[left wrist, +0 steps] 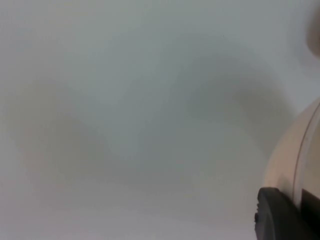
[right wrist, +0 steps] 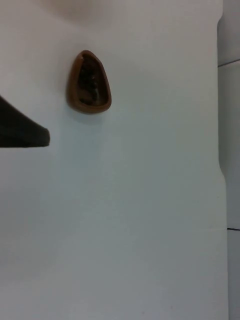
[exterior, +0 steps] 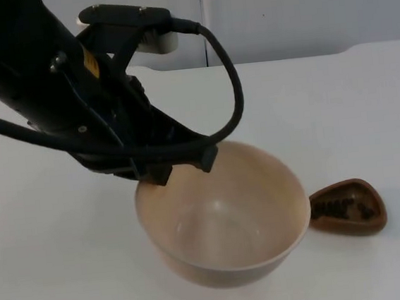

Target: Pick up the bowl with the left hand and pour the coffee beans from the cup into the bowl with the right hand.

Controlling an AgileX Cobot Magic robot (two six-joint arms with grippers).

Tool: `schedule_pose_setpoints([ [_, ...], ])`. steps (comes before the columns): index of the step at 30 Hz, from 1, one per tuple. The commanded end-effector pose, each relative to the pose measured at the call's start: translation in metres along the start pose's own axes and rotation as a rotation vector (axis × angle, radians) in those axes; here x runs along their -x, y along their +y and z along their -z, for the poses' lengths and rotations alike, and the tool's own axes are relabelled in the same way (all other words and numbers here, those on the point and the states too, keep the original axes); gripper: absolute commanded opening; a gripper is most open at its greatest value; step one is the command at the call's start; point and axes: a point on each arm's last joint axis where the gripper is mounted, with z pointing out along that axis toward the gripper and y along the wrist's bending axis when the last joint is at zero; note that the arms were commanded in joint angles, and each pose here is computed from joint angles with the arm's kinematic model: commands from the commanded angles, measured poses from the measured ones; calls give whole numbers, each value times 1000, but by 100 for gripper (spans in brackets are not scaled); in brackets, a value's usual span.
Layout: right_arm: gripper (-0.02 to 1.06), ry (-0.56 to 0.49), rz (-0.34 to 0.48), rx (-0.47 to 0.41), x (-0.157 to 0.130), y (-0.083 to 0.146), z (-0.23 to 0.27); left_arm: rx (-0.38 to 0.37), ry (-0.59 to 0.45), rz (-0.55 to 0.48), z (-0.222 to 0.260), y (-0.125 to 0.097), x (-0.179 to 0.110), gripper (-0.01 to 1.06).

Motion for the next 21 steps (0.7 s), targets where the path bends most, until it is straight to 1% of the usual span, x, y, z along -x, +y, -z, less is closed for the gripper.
schedule_pose_setpoints([
  [1,105,-10,0,-5,0,0,0,-1,-16,-3,5,-1,0,0],
  [7,105,-15,-19,30,2,3,3,-4,-16,3,5,-2,0,0],
  [9,105,-7,-22,34,4,4,4,-4,-16,3,5,-2,0,0],
  [10,105,14,-27,44,8,5,2,-4,-16,3,5,-2,0,0],
  [14,105,85,-42,64,32,7,-4,-3,-15,3,2,-1,-4,0],
  [15,105,85,-42,64,32,7,-4,-3,-15,3,2,-1,-4,0],
  [19,101,169,-46,63,63,7,-17,-4,-24,4,1,-1,-4,0],
  [20,101,169,-46,63,63,7,-17,-4,-24,4,1,-1,-4,0],
  [21,100,199,-49,66,72,8,-22,-4,-24,4,1,-1,-4,0],
])
